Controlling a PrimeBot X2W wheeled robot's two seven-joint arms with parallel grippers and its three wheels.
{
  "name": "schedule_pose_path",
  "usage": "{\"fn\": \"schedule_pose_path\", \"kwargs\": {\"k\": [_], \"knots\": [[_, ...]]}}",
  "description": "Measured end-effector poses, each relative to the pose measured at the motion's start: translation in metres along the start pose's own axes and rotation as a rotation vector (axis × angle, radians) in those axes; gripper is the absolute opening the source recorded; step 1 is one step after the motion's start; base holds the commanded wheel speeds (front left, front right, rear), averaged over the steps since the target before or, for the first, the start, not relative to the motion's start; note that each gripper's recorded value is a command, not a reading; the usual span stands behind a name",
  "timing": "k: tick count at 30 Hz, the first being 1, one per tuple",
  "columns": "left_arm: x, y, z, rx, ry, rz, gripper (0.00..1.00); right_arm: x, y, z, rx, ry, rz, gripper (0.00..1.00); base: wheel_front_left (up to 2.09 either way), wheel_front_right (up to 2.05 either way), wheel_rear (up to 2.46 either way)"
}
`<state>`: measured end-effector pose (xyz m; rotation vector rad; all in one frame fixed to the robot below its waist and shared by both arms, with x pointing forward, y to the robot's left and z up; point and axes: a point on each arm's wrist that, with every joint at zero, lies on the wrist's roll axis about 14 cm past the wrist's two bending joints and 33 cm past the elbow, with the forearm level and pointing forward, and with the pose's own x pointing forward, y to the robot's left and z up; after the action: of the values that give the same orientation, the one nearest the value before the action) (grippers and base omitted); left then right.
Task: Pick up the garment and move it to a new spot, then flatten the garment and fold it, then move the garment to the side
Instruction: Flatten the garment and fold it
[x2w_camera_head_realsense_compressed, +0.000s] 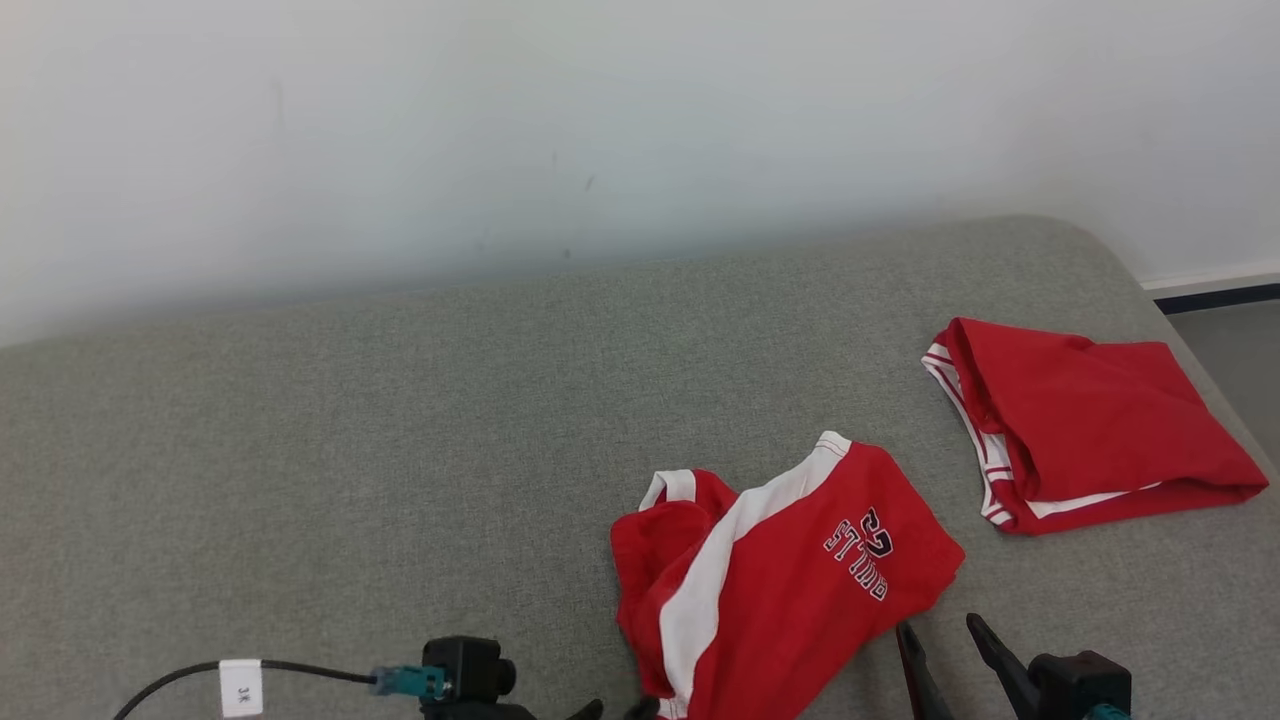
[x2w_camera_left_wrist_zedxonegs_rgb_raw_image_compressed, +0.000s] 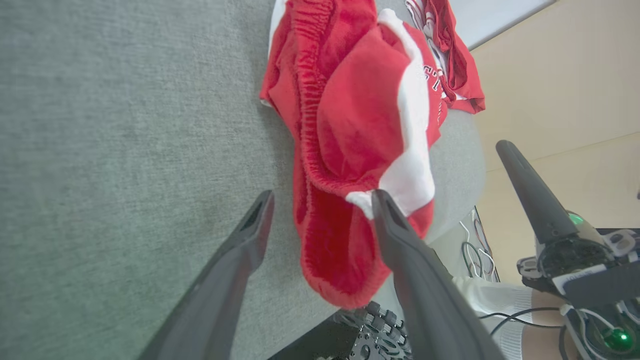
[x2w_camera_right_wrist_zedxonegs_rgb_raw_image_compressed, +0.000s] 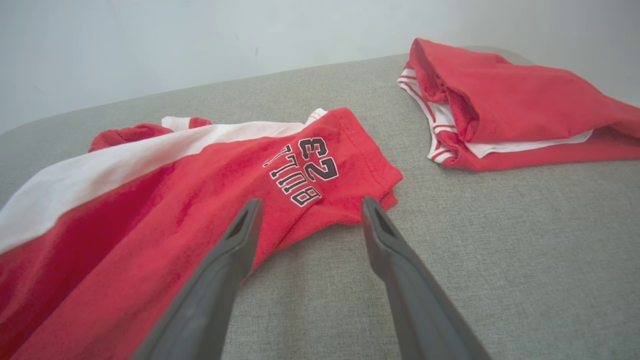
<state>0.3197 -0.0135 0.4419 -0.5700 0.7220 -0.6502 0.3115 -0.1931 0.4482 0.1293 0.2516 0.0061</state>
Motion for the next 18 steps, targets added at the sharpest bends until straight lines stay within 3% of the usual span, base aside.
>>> {"fn": "schedule_pose_path", "kwargs": {"k": [14, 15, 16, 17, 18], "knots": [[0.009, -0.020, -0.029, -0.002, 0.100, -0.034, 1.00, 0.001, 0.002, -0.001, 0.000, 0.002, 0.007, 1.00, 0.00, 0.00, 0.00], [0.011, -0.021, -0.028, 0.000, 0.092, -0.034, 0.86, 0.001, 0.003, -0.001, 0.000, 0.002, 0.010, 1.00, 0.00, 0.00, 0.00], [0.012, -0.022, -0.026, 0.006, 0.087, -0.035, 0.65, 0.001, 0.004, -0.001, 0.000, 0.002, 0.012, 1.00, 0.00, 0.00, 0.00], [0.014, -0.024, -0.023, 0.015, 0.072, -0.040, 0.20, 0.002, 0.004, -0.001, 0.000, 0.001, 0.013, 1.00, 0.00, 0.00, 0.00], [0.015, -0.025, -0.018, 0.027, 0.047, -0.043, 0.00, 0.002, 0.004, -0.001, 0.000, 0.001, 0.014, 1.00, 0.00, 0.00, 0.00]]}}
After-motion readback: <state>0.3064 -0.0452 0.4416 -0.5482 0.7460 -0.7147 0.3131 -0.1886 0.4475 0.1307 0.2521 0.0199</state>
